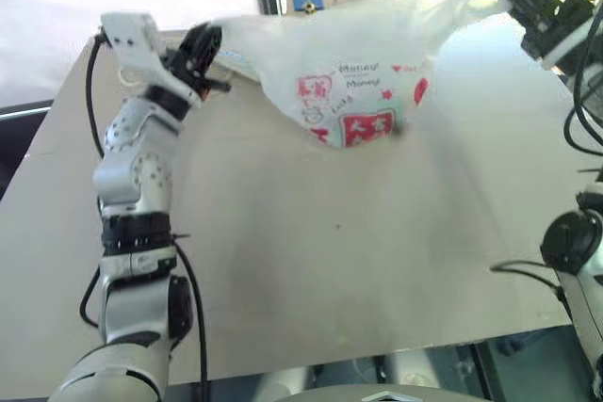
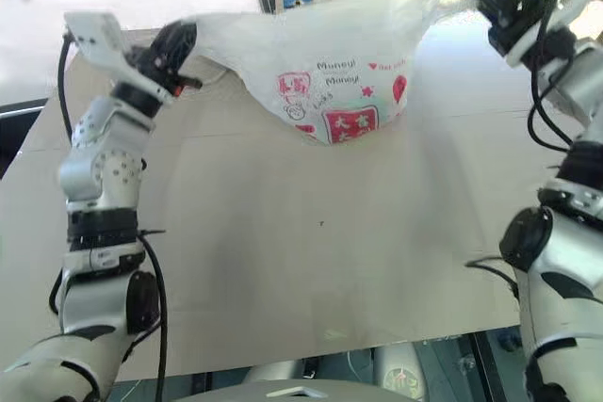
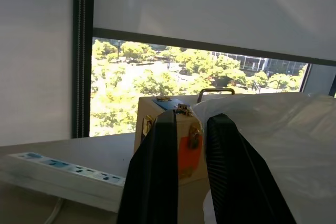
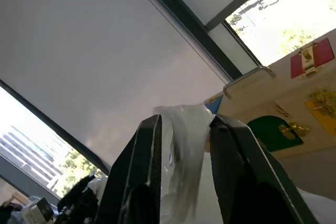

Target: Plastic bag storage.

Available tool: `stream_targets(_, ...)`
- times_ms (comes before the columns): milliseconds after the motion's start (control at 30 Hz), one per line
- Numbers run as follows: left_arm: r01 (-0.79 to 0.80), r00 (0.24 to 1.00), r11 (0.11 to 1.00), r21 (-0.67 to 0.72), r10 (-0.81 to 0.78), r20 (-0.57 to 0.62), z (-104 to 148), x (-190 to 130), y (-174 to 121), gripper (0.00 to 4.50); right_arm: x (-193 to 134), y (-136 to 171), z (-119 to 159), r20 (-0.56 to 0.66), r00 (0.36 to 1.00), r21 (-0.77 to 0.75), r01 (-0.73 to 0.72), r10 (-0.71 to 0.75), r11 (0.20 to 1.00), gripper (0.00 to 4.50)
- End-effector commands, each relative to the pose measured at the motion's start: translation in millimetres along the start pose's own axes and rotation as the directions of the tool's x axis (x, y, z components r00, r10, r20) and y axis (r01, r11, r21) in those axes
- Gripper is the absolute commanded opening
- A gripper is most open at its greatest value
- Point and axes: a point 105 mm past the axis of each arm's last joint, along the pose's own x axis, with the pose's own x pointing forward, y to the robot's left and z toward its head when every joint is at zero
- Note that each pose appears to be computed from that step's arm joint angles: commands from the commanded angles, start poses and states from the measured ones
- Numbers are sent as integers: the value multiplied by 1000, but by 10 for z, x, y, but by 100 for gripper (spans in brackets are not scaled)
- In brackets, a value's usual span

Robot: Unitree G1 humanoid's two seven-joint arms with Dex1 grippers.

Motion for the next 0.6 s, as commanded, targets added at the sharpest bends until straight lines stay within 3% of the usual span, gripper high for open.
stream_targets(33, 96, 993, 995, -6, -95, 63, 228, -151, -204, 251, -272, 252, -83, -111, 986, -158, -137, 121, 978, 310)
stream_targets(133, 183, 983, 980, -77, -182, 25, 215, -461, -376, 364, -594, 217, -237, -243, 966, -243, -150, 89, 958, 430)
stream_targets(200, 198, 977, 973, -121, -206, -62, 133, -764, -432, 446, -828, 219, -250, -293, 953, -245, -149, 73, 958, 450)
stream_targets(300, 158, 952, 981, -116, -182, -247, -80, -1177, -468, 446, -1134, 123, -244, -333, 943, -238, -88, 4, 967, 450)
stream_targets(400, 57, 880, 998, -35, -67, -471, -420, -1649, -441, 446, -1529, -165, -306, -355, 924, -286, 36, -141, 958, 450)
stream_targets(467, 40, 810, 999, -36, -54, -583, -689, -2022, -554, 446, -1922, -572, -530, -394, 858, -461, 125, -329, 879, 450)
stream_targets(533, 63, 745, 996, -62, -88, -662, -892, -2280, -716, 446, -2159, -695, -809, -471, 809, -473, 105, -352, 875, 450)
stream_targets(600, 26, 683, 997, -80, -76, -727, -1070, -2438, -750, 446, -2205, -763, -981, -460, 819, -519, 66, -343, 852, 450)
